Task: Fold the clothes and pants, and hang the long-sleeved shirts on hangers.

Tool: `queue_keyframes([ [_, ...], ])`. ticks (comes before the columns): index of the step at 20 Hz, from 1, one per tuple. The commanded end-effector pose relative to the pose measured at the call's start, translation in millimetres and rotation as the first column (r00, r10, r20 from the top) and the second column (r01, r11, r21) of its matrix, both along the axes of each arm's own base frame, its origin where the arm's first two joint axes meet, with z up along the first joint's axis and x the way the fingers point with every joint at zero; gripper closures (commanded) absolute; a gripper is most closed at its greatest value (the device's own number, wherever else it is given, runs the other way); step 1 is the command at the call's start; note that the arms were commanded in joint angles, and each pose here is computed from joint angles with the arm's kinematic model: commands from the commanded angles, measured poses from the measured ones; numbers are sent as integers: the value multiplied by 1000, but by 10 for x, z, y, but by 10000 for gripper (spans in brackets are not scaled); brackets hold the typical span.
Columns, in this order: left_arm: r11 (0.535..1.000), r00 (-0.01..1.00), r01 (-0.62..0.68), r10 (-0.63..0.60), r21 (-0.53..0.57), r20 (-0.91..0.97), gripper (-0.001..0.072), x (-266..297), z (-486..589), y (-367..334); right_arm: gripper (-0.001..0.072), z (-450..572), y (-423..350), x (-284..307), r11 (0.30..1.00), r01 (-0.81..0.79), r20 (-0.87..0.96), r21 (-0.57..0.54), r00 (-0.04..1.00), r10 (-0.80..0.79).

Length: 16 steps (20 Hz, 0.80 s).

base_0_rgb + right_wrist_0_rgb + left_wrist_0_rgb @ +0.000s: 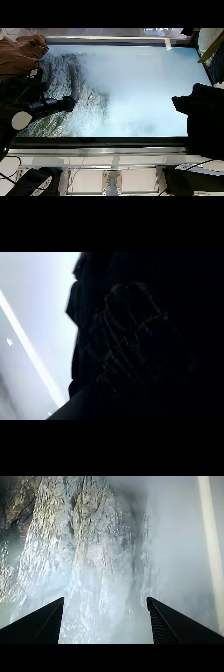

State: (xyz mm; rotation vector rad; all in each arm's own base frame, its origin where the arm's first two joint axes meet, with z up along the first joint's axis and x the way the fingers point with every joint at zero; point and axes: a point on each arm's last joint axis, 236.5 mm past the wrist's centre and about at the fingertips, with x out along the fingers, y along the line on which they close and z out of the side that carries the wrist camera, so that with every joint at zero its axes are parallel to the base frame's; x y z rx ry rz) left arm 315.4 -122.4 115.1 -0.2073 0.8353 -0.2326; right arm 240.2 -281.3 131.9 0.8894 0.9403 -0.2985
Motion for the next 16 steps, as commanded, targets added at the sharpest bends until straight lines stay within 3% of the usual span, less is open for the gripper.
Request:
queue_keyframes([
  [1, 1000, 1000, -1, 1, 1, 1, 140, 1, 1, 4, 696, -360, -80, -710, 972, 223, -62, 80, 974, -218],
  [6, 1000, 1000, -1, 1, 0, 1, 140, 0, 1, 4, 689, -956, 34, -1235, 945, 311, -276, 107, 922, -272],
  [9, 1000, 1000, -1, 1, 1, 1, 140, 1, 1, 4, 336, -820, -53, -1329, 916, 392, -321, 82, 881, -348],
  [10, 1000, 1000, -1, 1, 1, 1, 140, 1, 1, 4, 328, -646, -143, -1275, 902, 426, -292, 66, 873, -391],
  [12, 1000, 1000, 0, 0, 1, 2, 141, 2, 2, 5, 329, -37, -340, -954, 902, 431, -110, 27, 898, -426],
  [14, 1000, 1000, -1, 1, 0, 1, 140, 0, 1, 3, 330, 758, -419, -451, 927, 371, 163, -54, 919, -359],
  [16, 1000, 1000, 1, -1, -4, -1, 140, -4, 1, -7, 331, 1436, -64, 122, 967, 191, 393, -170, 913, -112],
])
